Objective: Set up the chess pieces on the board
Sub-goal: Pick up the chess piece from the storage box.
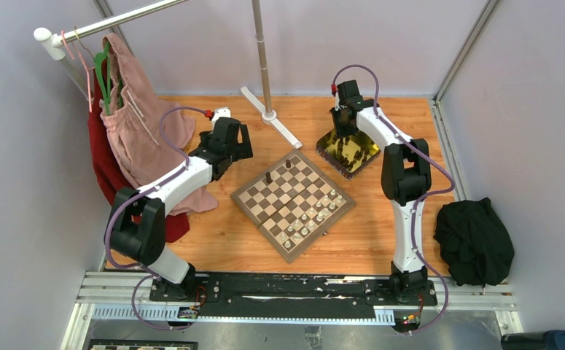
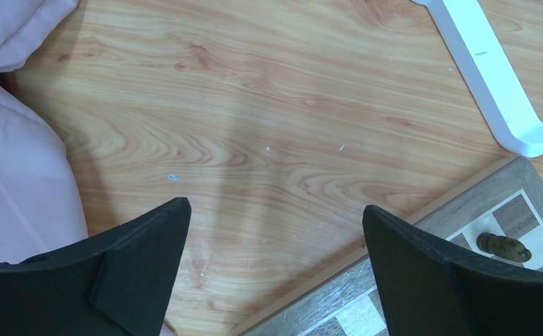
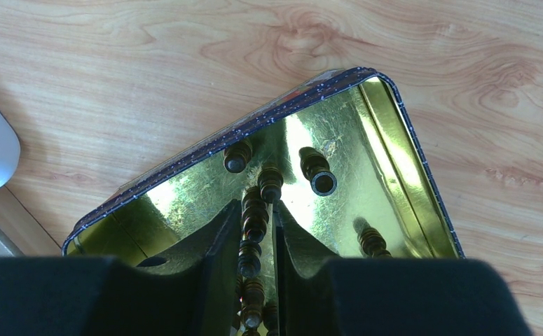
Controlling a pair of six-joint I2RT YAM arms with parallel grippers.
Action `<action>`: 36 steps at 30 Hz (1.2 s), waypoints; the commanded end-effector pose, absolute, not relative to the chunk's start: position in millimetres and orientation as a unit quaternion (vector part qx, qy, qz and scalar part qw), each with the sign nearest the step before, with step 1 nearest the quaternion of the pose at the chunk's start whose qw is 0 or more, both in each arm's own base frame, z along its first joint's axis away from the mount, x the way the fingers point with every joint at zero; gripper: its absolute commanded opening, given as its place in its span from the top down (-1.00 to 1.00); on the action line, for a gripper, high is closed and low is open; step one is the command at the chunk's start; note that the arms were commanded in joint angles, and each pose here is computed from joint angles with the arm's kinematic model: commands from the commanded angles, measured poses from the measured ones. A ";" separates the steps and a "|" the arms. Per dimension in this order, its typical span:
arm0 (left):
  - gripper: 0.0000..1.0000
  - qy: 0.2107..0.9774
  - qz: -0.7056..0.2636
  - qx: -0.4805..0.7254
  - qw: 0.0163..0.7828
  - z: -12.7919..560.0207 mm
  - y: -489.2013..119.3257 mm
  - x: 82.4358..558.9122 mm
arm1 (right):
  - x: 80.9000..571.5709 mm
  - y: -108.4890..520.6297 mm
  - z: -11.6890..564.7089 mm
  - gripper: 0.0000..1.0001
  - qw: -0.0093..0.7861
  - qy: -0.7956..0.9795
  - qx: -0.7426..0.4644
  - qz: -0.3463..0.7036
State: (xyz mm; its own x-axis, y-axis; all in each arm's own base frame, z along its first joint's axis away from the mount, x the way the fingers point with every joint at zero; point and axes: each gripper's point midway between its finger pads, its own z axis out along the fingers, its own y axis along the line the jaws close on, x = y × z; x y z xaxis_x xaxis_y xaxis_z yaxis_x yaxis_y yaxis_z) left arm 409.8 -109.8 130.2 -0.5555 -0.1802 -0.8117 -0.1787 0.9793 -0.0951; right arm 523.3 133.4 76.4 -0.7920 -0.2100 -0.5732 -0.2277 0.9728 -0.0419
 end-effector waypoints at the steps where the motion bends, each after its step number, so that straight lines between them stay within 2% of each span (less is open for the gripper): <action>1: -1.00 0.875 -0.011 -0.111 0.472 137.3 -111.0 414.2 | 514.9 121.6 93.8 0.46 0.301 0.947 -0.111 0.010; 10: -1.00 0.875 -0.014 -0.113 0.470 136.5 -111.4 412.9 | 507.6 121.2 86.7 0.51 0.290 0.951 -0.110 0.012; 17: -1.00 0.875 -0.015 -0.113 0.470 137.0 -111.7 412.8 | 508.1 122.7 84.8 0.63 0.288 0.951 -0.112 0.015; 36: -1.00 0.876 -0.013 -0.108 0.469 135.5 -111.6 412.8 | 505.0 129.8 74.0 0.54 0.274 0.954 -0.117 0.032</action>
